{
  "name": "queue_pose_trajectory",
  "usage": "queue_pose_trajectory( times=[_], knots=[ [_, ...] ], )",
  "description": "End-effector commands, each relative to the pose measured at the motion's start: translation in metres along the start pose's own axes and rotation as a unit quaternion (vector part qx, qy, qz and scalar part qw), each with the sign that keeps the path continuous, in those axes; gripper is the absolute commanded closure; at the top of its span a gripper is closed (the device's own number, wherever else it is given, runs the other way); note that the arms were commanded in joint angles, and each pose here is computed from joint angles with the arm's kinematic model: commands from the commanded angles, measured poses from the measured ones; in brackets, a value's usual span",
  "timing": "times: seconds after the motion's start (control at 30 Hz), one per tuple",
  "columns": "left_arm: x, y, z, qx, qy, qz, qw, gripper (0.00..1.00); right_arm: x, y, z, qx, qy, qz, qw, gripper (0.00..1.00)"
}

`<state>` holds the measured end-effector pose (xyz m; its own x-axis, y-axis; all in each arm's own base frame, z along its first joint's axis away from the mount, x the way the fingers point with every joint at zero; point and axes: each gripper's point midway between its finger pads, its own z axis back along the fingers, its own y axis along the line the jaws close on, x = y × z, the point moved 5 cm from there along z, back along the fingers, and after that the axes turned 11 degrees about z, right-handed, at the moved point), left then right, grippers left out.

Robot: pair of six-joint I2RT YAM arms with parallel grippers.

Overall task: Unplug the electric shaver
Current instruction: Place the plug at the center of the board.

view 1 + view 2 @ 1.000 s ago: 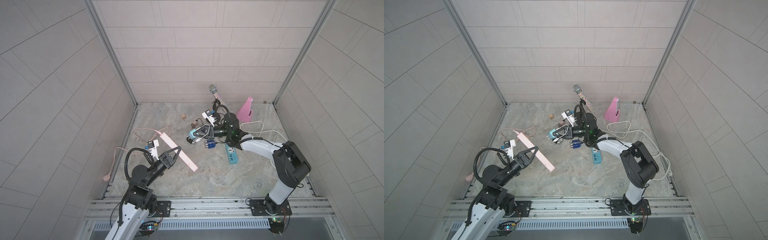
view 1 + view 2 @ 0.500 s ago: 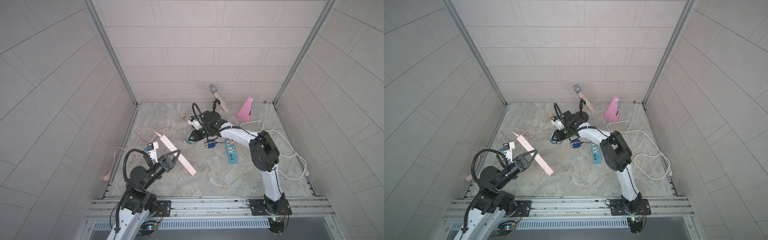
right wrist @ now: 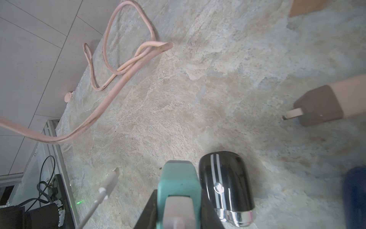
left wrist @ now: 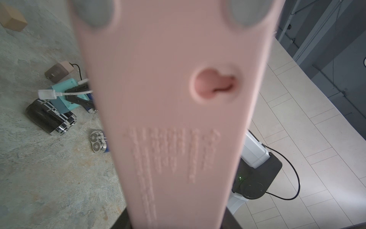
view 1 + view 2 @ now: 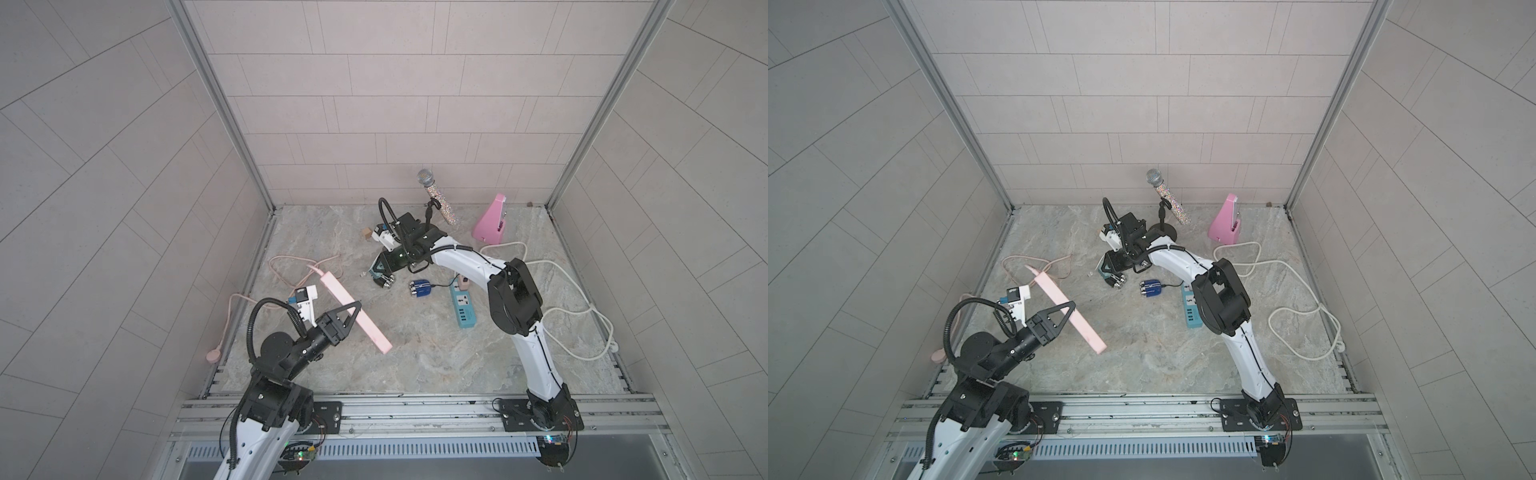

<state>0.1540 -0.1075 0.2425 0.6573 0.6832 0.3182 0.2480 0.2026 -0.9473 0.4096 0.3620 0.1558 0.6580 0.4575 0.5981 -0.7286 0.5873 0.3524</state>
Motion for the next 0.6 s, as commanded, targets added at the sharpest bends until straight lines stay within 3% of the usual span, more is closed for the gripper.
queue_pose_trajectory(
  times=[0.0,0.27,0.57],
  knots=[
    [0.006,-0.03,0.007,-0.046,-0.016,-0.034,0.998,0.89,-0.015,-0.022,-0.001,-0.048,0.042,-0.004,0.998,0.96],
    [0.007,-0.028,0.006,-0.047,-0.017,-0.034,0.998,0.88,-0.014,-0.041,0.011,-0.126,0.078,0.026,0.989,0.96],
    [0.007,-0.029,0.003,-0.044,-0.012,-0.034,0.998,0.88,-0.009,-0.042,0.008,-0.15,0.1,0.051,0.982,0.96]
  ],
)
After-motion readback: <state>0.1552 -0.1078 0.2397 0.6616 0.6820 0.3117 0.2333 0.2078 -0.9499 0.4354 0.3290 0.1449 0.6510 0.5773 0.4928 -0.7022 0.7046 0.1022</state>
